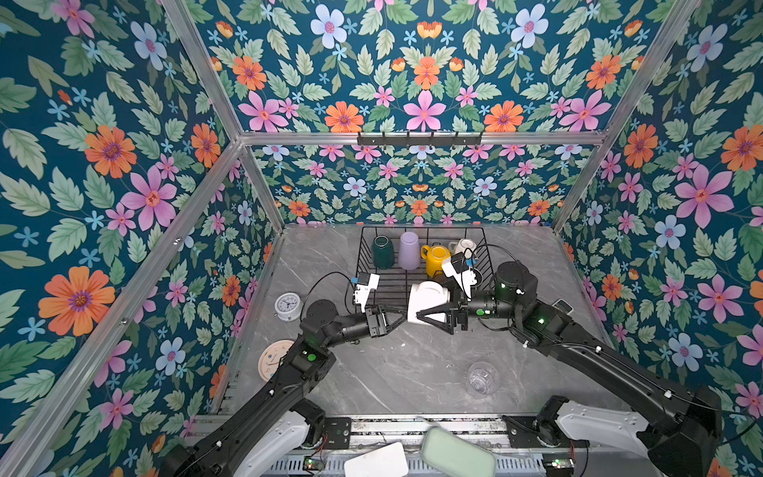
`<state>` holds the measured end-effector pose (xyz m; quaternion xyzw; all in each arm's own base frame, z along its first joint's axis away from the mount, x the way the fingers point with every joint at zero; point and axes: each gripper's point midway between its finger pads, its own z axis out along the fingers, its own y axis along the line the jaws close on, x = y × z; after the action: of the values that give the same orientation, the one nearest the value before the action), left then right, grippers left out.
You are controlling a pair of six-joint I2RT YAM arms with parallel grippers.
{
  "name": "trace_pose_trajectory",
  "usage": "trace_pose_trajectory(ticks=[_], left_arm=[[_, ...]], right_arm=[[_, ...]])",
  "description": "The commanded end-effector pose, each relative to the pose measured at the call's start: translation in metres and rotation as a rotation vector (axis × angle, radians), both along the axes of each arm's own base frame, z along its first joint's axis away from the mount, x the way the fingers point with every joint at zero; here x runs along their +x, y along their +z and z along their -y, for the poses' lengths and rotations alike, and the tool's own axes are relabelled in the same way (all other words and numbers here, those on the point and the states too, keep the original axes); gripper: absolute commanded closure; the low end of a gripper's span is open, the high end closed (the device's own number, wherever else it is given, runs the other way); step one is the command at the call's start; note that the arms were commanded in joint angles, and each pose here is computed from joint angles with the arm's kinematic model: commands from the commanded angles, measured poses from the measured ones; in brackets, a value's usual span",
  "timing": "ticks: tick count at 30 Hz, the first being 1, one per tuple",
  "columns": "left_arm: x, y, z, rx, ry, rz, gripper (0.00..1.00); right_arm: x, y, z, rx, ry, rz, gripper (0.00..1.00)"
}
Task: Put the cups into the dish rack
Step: 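Grasp the white mug body with the right gripper while left holds it, then carry the white mug over the rack with the right gripper while left withdraws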
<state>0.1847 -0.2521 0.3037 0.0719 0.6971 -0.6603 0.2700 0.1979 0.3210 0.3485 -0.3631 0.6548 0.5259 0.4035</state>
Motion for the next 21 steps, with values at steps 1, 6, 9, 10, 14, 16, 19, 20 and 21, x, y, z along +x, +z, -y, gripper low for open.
trace_pose_trajectory(ticks=[1, 6, 9, 10, 14, 16, 19, 20, 21], left_arm=[[0.024, -0.027, -0.027, 0.242, 0.219, 0.028, 0.11], [0.038, -0.017, -0.107, 0.527, 0.615, 0.135, 0.05], [0.033, -0.002, -0.152, 0.616, 0.802, 0.195, 0.01], [0.029, 0.003, -0.162, 0.626, 0.841, 0.216, 0.0], [0.015, 0.015, -0.187, 0.624, 0.935, 0.266, 0.0], [0.01, 0.014, -0.195, 0.623, 0.963, 0.265, 0.0], [0.004, 0.008, -0.203, 0.616, 0.987, 0.25, 0.0], [0.002, 0.006, -0.206, 0.613, 0.994, 0.245, 0.0], [0.0, 0.004, -0.208, 0.61, 1.0, 0.24, 0.0]], right_arm=[[0.014, 0.007, 0.006, -0.045, -0.097, 0.004, 1.0], [0.043, 0.008, 0.013, -0.177, -0.251, -0.067, 1.0], [0.064, -0.001, 0.013, -0.282, -0.324, -0.104, 1.0], [0.071, -0.003, 0.011, -0.302, -0.343, -0.116, 1.0], [0.096, -0.013, 0.003, -0.369, -0.399, -0.157, 1.0], [0.108, -0.02, -0.001, -0.413, -0.427, -0.171, 1.0], [0.13, -0.034, -0.004, -0.481, -0.478, -0.165, 1.0], [0.137, -0.039, -0.005, -0.507, -0.494, -0.161, 1.0], [0.142, -0.041, -0.006, -0.529, -0.505, -0.155, 1.0]])
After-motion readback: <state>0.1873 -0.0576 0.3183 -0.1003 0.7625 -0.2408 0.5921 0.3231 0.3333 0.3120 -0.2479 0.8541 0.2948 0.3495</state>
